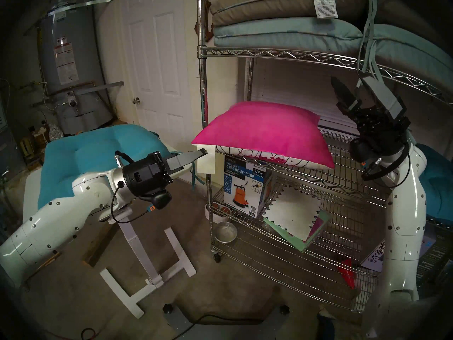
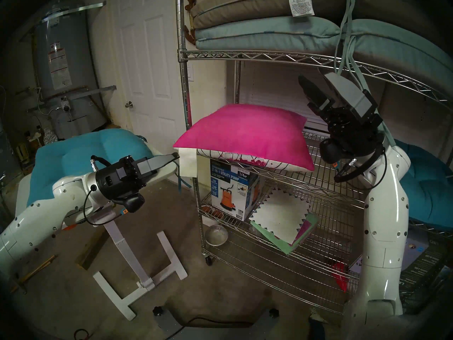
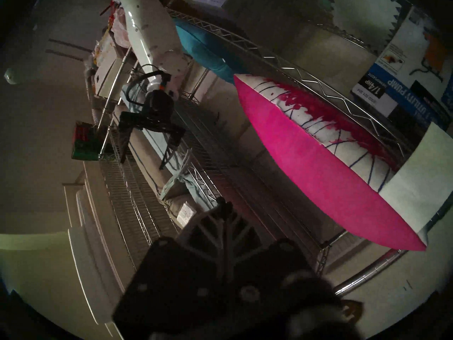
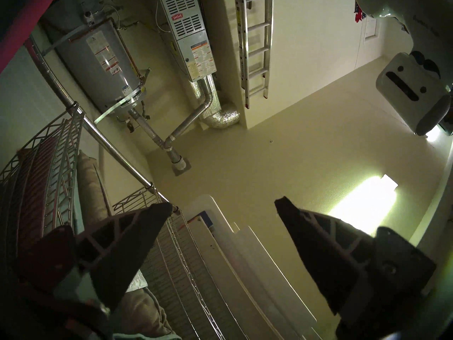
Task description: Put cushion on the shelf
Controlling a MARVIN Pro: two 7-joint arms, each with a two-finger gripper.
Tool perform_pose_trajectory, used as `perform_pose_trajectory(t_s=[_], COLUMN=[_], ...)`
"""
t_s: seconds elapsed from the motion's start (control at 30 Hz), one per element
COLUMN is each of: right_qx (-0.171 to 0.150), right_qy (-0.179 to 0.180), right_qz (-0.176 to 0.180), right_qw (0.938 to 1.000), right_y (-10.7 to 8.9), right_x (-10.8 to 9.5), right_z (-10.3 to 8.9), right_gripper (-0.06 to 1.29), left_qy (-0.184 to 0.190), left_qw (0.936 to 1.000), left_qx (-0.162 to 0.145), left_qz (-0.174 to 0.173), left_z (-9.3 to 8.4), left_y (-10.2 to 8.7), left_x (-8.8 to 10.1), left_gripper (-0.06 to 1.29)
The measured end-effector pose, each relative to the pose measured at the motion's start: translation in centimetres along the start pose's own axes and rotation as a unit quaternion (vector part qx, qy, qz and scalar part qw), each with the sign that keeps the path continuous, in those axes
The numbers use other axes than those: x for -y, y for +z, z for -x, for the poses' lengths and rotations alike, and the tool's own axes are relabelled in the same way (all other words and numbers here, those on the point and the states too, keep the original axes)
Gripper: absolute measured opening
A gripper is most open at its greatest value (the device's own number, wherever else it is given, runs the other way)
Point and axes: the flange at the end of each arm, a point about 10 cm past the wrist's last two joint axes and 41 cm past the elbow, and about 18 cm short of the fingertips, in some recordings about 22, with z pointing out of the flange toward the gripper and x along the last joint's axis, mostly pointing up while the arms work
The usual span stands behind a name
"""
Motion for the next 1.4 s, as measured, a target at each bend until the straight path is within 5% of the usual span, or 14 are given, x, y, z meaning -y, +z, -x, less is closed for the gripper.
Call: perform_pose_trajectory(t_s=[0.23,0.67,1.03,1.4], right_qx=[0.021,0.071,0.098,0.110], right_qy=[0.007,0.034,0.057,0.068], right_qz=[-0.025,-0.086,-0.117,-0.124], right_qw=[0.9995,0.9932,0.9866,0.9838], right_y=[-0.4,-0.4,-0.2,0.1], right_x=[-1.5,-3.3,-3.7,-4.0], right_z=[-0.6,-1.4,-1.7,-1.7], right_gripper=[1.19,1.19,1.19,1.19], left_qy=[0.016,0.007,-0.001,0.009], left_qw=[0.9981,0.9823,0.9706,0.9690], left_qx=[0.033,0.088,0.079,0.073], left_qz=[0.048,0.165,0.227,0.236], left_z=[0.2,-0.3,-1.4,0.0], left_y=[0.8,1.1,2.4,3.6], left_x=[0.8,-0.2,-3.1,-5.0], left_gripper=[-0.02,-0.02,-0.02,-0.02])
